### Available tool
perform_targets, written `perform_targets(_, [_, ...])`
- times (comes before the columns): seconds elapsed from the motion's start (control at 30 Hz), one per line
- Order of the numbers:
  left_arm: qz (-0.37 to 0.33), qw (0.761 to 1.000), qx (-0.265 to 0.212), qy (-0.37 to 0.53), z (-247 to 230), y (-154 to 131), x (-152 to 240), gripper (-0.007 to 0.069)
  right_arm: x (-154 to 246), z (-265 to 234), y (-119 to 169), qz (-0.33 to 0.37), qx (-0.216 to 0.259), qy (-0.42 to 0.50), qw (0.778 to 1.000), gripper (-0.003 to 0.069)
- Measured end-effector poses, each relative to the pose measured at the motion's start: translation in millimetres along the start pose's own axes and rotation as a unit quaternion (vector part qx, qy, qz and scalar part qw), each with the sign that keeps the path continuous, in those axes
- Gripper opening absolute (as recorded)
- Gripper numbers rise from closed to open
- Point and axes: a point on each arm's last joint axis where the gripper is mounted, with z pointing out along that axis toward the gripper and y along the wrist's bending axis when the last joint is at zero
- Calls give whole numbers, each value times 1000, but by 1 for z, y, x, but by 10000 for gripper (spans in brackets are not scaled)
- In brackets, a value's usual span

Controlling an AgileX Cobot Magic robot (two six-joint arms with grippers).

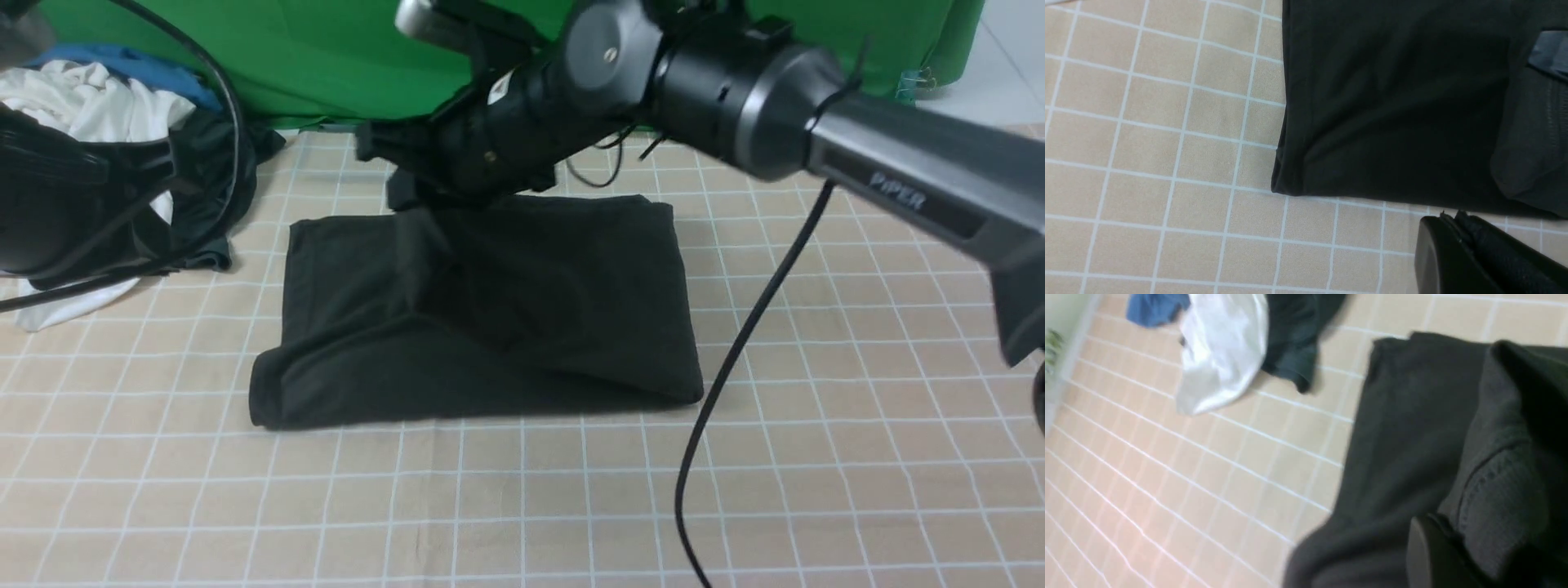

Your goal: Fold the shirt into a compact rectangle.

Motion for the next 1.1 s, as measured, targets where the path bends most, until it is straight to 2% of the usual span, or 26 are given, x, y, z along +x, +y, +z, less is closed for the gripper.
perform_targets(0.13, [2,1000,7,2,0,-1,0,13,8,16,6,15,-15,-14,1000,127])
perform_targets(0.3, [1,1000,19,13,8,-1,7,13,24,41,6,40,-24,-11,999,181])
perform_targets(0.4, [-1,999,17,28,16,2,14,13,30,50,4,49,-24,-6,999,267])
perform_targets(0.43, [-1,999,17,29,17,2,15,13,31,51,4,48,-23,-6,999,274])
perform_targets(0.47, [-1,999,15,36,20,3,18,13,32,52,4,50,-24,-5,998,351])
perform_targets(0.5, [-1,999,15,37,21,3,19,13,32,52,4,51,-25,-5,998,351])
perform_targets(0.6, [0,999,14,40,23,4,21,13,26,47,11,40,-35,-3,999,538])
perform_targets(0.7, [0,999,15,37,23,4,20,13,19,40,15,10,-42,10,999,582])
perform_targets(0.73, [1,999,16,35,23,4,20,13,10,31,17,-21,-46,23,998,586])
perform_targets(0.8, [1,999,16,35,23,4,20,13,-1,18,16,-47,-45,38,997,561])
perform_targets(0.83, [-1,999,18,31,23,4,19,13,-11,5,13,-70,-38,47,996,520])
perform_targets(0.9, [-8,999,27,17,25,2,16,13,-34,-28,4,-110,-12,60,992,363])
perform_targets(0.93, [-9,999,28,15,25,2,16,13,-35,-30,2,-112,-8,64,992,345])
perform_targets(0.97, [-15,999,35,15,29,1,14,13,-45,-47,-4,-127,8,72,989,227])
perform_targets(1.0, [-20,999,41,18,33,-1,12,13,-54,-63,-12,-137,27,74,987,146])
perform_targets(1.1, [-29,998,47,43,49,-3,6,13,-69,-98,-25,-153,62,73,984,52])
